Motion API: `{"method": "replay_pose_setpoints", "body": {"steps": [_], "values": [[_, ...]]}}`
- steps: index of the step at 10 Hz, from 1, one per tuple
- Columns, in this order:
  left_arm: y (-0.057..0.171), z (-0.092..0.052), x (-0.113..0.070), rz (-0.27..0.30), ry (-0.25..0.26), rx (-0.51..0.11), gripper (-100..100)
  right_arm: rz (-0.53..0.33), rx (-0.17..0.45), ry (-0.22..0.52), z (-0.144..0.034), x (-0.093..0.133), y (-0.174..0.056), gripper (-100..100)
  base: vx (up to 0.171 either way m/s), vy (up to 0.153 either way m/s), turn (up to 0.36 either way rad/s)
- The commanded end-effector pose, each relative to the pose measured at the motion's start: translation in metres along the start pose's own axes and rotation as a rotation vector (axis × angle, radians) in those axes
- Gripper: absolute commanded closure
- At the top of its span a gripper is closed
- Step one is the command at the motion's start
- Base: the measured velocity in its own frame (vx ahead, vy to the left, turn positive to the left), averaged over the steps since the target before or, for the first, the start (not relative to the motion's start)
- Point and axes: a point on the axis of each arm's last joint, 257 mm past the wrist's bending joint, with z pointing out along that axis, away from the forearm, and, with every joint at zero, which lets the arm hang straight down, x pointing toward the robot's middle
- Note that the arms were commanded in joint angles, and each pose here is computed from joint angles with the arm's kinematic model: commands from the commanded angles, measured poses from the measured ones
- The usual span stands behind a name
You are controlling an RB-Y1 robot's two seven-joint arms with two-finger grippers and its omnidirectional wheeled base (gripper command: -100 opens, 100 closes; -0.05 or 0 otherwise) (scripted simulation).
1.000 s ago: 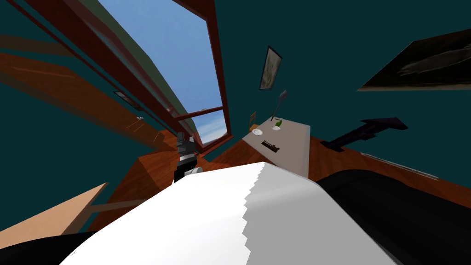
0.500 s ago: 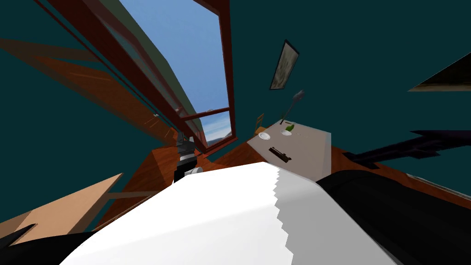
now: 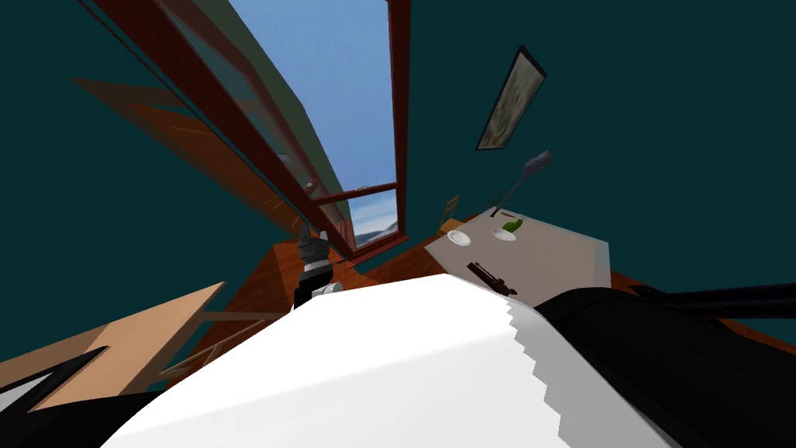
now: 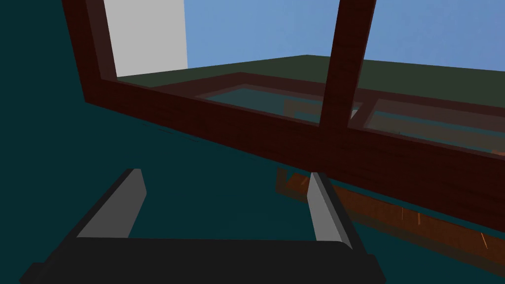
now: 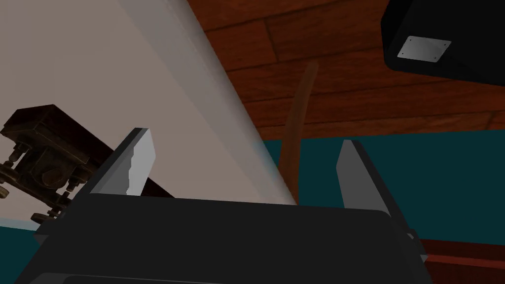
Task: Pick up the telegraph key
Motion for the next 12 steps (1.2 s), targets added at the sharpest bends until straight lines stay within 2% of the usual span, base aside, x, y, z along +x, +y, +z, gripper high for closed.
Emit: {"method": "replay_pose_setpoints", "body": {"steps": [1, 2, 4, 7, 8, 9, 12], "values": [[0.000, 0.000, 0.000, 0.000, 0.000, 0.000, 0, -0.041, 0.037, 0.076, -0.015, 0.033, -0.021, -100, 0.171, -0.008, 0.166], [0.000, 0.000, 0.000, 0.000, 0.000, 0.000, 0, -0.071, 0.062, 0.131, -0.026, 0.056, -0.038, -100, 0.229, 0.011, 0.318], [0.000, 0.000, 0.000, 0.000, 0.000, 0.000, 0, -0.071, 0.062, 0.131, -0.026, 0.056, -0.038, -100, 0.130, -0.035, 0.018], [0.000, 0.000, 0.000, 0.000, 0.000, 0.000, 0, -0.139, 0.119, 0.262, -0.057, 0.108, -0.074, -100, 0.152, -0.059, 0.210], [0.000, 0.000, 0.000, 0.000, 0.000, 0.000, 0, -0.139, 0.119, 0.262, -0.057, 0.108, -0.074, -100, 0.157, -0.085, 0.055], [0.000, 0.000, 0.000, 0.000, 0.000, 0.000, 0, -0.167, 0.142, 0.321, -0.071, 0.131, -0.088, -100, 0.219, -0.164, 0.201], [0.000, 0.000, 0.000, 0.000, 0.000, 0.000, 0, -0.184, 0.144, 0.361, -0.076, 0.147, -0.088, -100, 0.196, -0.180, 0.154]]}}
